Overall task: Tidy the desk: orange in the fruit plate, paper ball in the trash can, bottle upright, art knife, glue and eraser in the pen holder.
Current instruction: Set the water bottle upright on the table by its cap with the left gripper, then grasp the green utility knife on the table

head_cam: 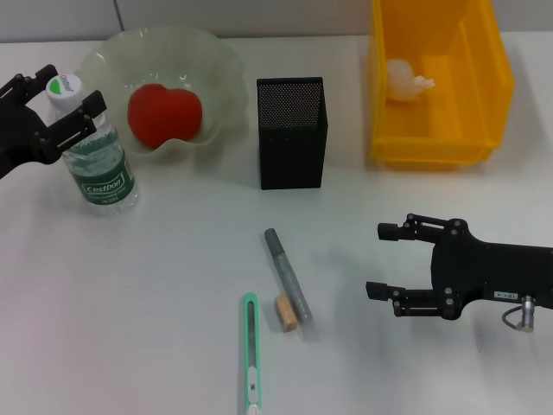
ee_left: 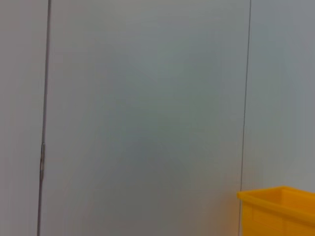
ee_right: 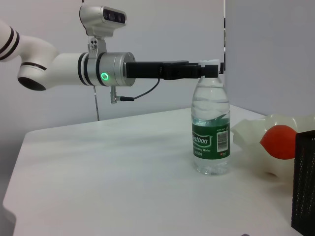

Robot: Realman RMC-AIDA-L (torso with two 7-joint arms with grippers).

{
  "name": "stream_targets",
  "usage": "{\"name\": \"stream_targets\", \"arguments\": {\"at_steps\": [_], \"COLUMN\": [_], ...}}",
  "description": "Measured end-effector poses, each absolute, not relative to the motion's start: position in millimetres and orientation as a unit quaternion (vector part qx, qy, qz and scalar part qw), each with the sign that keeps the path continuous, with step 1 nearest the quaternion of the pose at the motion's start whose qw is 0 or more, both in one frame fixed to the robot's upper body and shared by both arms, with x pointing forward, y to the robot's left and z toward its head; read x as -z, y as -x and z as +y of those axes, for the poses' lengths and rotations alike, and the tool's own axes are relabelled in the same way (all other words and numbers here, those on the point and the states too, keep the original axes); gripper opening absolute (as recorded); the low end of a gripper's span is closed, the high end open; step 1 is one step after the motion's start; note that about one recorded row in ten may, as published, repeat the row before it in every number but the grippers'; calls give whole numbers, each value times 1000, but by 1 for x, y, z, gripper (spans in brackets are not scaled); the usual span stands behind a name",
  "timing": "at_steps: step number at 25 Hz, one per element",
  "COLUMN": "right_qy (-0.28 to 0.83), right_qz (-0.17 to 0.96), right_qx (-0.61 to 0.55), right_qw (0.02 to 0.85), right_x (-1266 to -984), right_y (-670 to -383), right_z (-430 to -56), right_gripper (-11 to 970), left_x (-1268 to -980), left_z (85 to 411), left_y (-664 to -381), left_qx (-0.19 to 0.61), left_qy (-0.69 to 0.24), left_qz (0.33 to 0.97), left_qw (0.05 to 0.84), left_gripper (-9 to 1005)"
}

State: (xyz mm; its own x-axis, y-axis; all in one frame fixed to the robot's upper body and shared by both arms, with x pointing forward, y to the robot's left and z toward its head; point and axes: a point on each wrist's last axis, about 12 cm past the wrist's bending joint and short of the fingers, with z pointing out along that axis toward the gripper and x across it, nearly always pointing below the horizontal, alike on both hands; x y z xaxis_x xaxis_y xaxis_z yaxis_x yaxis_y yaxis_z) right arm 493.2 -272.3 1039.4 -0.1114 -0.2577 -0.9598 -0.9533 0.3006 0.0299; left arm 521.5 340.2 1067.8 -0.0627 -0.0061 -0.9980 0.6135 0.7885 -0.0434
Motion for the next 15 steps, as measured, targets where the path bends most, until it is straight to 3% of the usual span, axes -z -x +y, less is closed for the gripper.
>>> {"name": "stream_targets", "arguments": {"at_steps": [15], "right_qy": [465], "right_qz": [650], "right_qx": [-366], "right_qw": [477], "right_x": [-1039], "right_y": [-493], "right_z": [-271], "right_gripper": [800], "left_x": [-1085], "left_z": [338], "left_y": [-515], "left_qx": [296], "left_qy": [-211], "left_qz": [639], "left_qw": [678], "left_gripper": [787]}}
